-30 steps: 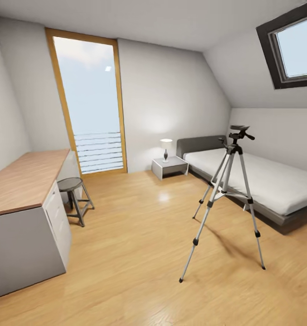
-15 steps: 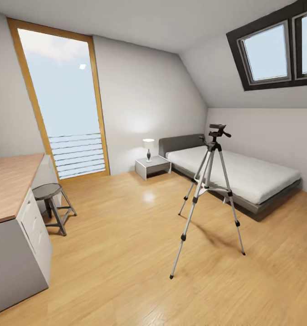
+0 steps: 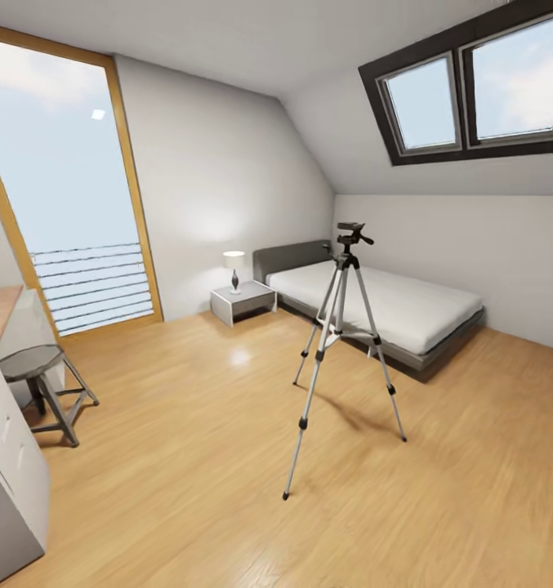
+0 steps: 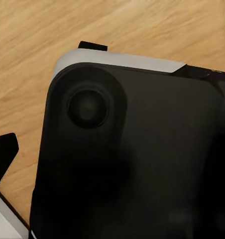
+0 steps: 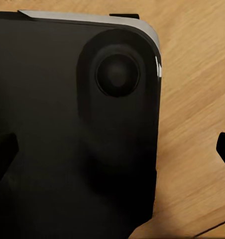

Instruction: Attach the digital camera to the camera tripod in the bedroom.

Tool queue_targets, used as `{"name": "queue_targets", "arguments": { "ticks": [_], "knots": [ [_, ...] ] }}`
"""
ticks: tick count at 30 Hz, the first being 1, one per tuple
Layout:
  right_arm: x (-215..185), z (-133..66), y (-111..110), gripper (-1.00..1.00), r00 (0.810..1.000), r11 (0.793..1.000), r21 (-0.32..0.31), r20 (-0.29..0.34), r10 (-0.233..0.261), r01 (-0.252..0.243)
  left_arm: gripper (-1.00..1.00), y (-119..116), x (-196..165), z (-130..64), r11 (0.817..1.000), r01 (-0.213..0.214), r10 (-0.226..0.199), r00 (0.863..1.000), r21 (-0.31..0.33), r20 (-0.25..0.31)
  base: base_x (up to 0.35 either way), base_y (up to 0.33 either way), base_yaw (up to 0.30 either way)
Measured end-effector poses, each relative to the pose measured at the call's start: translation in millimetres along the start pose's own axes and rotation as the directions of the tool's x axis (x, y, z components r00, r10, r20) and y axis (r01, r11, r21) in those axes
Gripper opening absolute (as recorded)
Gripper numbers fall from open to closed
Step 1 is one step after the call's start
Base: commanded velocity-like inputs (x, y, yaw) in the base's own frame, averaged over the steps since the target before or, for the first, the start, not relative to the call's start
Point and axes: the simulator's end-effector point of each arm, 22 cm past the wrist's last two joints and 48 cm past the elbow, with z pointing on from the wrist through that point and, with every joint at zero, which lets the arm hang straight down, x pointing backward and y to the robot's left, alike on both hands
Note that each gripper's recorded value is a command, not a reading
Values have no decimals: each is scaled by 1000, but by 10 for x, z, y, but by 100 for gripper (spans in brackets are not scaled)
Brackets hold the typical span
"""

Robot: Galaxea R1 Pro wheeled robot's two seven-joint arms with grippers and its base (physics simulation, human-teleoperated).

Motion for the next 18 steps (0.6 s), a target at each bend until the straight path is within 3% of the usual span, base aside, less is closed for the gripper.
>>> {"name": "queue_targets", "arguments": {
  "ticks": [18],
  "knots": [
    [1, 0, -7, 100, 1000, 1000, 1, 0, 1, -1, 100, 2, -4, 0, 1000, 0, 0, 1000, 0, 2, 0, 0, -289]
  ]
}}
